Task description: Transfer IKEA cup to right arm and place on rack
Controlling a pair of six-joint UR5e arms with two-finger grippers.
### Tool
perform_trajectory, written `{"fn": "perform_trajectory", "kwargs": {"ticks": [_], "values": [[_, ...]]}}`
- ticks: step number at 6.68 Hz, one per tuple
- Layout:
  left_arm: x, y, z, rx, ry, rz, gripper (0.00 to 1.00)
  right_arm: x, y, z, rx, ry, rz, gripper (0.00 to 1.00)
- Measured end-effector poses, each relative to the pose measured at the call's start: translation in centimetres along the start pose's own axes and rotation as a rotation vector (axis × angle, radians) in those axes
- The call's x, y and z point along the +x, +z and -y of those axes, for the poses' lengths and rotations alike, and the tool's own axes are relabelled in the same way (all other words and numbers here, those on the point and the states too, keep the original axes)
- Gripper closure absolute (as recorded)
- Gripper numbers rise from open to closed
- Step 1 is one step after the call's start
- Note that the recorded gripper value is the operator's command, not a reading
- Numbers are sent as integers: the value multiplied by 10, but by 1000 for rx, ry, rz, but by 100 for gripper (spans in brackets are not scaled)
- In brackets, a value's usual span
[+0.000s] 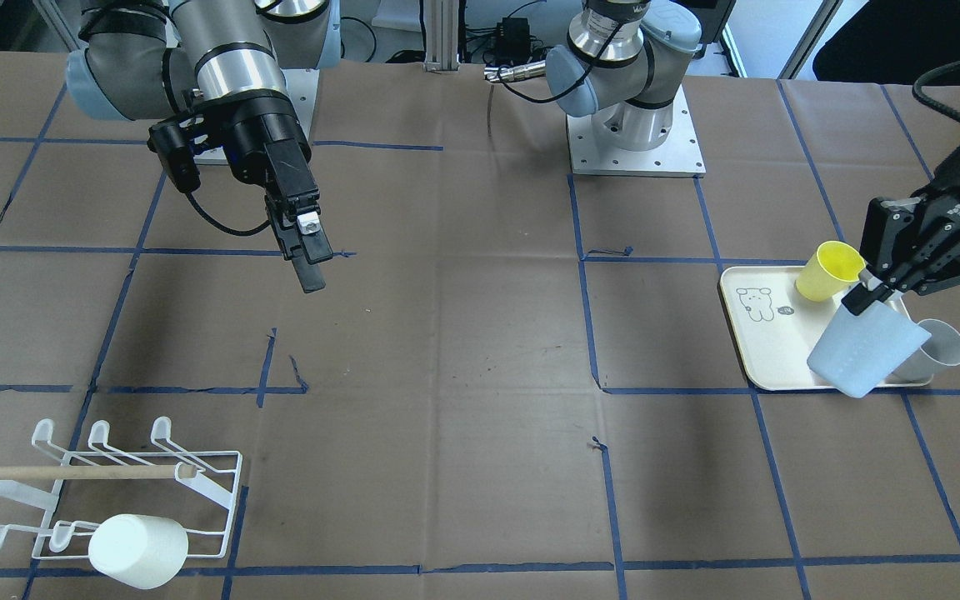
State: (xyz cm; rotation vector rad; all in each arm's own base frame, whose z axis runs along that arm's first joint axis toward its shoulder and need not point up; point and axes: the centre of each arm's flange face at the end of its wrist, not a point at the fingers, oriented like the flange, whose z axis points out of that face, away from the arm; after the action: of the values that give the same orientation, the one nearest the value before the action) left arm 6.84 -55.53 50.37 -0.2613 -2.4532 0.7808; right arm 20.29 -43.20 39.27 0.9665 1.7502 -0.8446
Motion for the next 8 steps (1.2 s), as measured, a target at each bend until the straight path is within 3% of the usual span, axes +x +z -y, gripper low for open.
{"fn": "perform_trajectory", "kwargs": {"ticks": [2,4,7,8], "values": [[48,37,-2,146,165,-156,100,-1,0,1,4,0,1,0],[93,85,-33,206,325,-239,99,-1,0,1,5,2,0,0],[115,141,-119,300,493,-289,99,-1,1,1,6,26,-1,0],[122,150,-139,315,529,-296,99,-2,2,1,6,71,2,0]]}}
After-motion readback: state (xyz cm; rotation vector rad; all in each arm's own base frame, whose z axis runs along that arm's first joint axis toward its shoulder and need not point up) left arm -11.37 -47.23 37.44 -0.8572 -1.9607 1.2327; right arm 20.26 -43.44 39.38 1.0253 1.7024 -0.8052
